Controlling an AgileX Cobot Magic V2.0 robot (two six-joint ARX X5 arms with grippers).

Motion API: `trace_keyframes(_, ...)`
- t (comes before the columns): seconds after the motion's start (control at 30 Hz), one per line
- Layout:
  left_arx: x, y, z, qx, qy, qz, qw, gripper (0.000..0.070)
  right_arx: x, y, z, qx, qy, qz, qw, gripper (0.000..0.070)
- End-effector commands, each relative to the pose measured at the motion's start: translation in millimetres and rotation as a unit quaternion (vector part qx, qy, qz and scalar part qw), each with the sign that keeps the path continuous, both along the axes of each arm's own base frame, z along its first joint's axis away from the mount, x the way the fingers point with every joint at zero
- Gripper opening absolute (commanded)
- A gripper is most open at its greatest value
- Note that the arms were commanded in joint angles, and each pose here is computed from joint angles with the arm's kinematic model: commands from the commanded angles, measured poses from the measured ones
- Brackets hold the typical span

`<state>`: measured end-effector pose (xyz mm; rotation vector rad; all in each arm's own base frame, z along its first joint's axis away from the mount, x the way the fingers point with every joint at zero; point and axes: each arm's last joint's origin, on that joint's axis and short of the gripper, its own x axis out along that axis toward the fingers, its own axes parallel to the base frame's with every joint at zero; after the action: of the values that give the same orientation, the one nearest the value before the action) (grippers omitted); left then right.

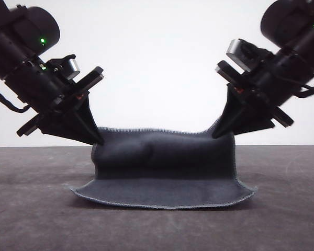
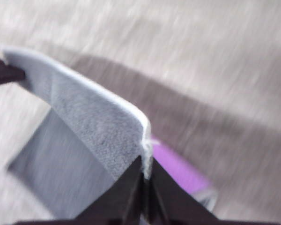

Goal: Fold clothes

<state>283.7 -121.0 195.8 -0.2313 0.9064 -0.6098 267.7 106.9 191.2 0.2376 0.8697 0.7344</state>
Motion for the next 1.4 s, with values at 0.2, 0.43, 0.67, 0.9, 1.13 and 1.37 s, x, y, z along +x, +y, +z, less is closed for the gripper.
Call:
trace_keyframes(0.2, -25.1, -3.0, 6.4, -0.004, -0.003, 0.013, 1.0, 0.0008, -31.3, -3.3, 0.5, 0.018, -0.007, -0.002, 1.0, 0.0003)
trace_keyframes(0.43, -43.2, -7.7, 14.4, 0.003, 0.014, 0.002, 1.0, 0.0022, -49.8, -5.6, 0.7, 0.016, 0.015, -0.002, 1.0, 0.0125)
trace_keyframes(0.67, -63.8, -5.8, 20.2, 0.048, 0.049, 0.027, 0.997, 0.0344, -68.9, -6.8, 6.0, -0.013, 0.046, 0.004, 0.999, 0.0279)
trace_keyframes(0.9, -93.9, 0.6, 46.1, 0.043, 0.035, 0.008, 0.998, 0.0356, -94.9, -17.6, 32.8, 0.002, 0.029, -0.013, 1.0, 0.0279)
trace_keyframes(1.13, -123.0, 14.4, 72.1, 0.028, -0.018, 0.011, 0.999, 0.0355, -117.6, -28.1, 45.5, 0.024, 0.064, -0.052, 0.996, 0.0279)
trace_keyframes(1.37, -155.8, 37.1, 68.5, 0.035, -0.052, 0.037, 0.997, 0.0355, -124.0, -34.4, 42.5, 0.018, 0.112, -0.087, 0.99, 0.028)
